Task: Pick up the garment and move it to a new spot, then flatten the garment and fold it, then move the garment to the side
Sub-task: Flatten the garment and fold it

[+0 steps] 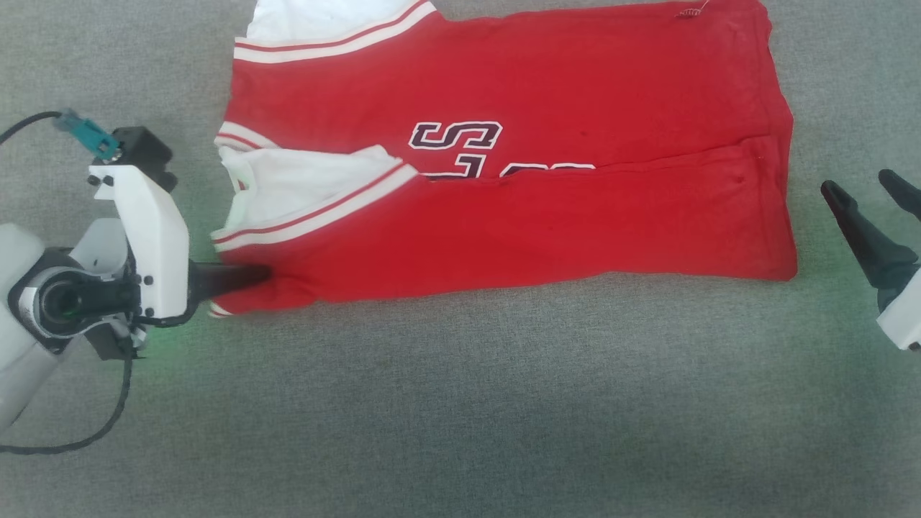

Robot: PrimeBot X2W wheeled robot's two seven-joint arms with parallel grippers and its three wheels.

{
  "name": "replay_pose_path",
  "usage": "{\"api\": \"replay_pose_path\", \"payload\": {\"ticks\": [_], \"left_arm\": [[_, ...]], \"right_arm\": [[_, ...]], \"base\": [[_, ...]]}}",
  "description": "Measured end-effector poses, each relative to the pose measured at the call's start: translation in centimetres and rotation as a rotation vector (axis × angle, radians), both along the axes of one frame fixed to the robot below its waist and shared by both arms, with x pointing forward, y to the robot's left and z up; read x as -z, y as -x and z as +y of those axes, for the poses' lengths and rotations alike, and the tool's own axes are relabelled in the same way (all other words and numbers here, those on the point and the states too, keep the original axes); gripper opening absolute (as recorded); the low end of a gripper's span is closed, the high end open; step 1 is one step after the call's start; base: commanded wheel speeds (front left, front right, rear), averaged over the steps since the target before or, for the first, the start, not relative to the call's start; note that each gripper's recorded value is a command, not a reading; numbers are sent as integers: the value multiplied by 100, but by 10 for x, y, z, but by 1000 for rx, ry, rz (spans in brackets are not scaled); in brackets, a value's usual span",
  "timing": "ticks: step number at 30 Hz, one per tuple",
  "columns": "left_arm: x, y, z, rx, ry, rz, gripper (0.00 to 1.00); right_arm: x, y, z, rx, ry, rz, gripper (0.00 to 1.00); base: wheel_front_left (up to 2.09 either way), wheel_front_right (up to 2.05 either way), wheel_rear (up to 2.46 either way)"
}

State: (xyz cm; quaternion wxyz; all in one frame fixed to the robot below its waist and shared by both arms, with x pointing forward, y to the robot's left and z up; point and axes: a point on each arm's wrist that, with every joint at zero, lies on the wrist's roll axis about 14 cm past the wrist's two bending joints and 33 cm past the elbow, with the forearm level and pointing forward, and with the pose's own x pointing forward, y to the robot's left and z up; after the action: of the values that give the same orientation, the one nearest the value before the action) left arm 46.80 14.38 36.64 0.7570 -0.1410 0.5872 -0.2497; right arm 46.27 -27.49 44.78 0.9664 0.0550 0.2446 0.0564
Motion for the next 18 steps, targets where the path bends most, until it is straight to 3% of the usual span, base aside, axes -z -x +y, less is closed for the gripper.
{"api": "replay_pose_path", "payload": {"ticks": [5,13,18], "left_arm": [[1,0,-4,4,16,-5,0],[-1,0,-11,22,38,-30,0],[0,-1,-20,42,63,-42,0]], "right_arm": [[8,6,11,-59,7,82,100],[51,39,31,-223,45,452,100],[57,27,37,-264,71,536,100]], "base": [[0,0,0],[0,0,0],[0,0,0]]}}
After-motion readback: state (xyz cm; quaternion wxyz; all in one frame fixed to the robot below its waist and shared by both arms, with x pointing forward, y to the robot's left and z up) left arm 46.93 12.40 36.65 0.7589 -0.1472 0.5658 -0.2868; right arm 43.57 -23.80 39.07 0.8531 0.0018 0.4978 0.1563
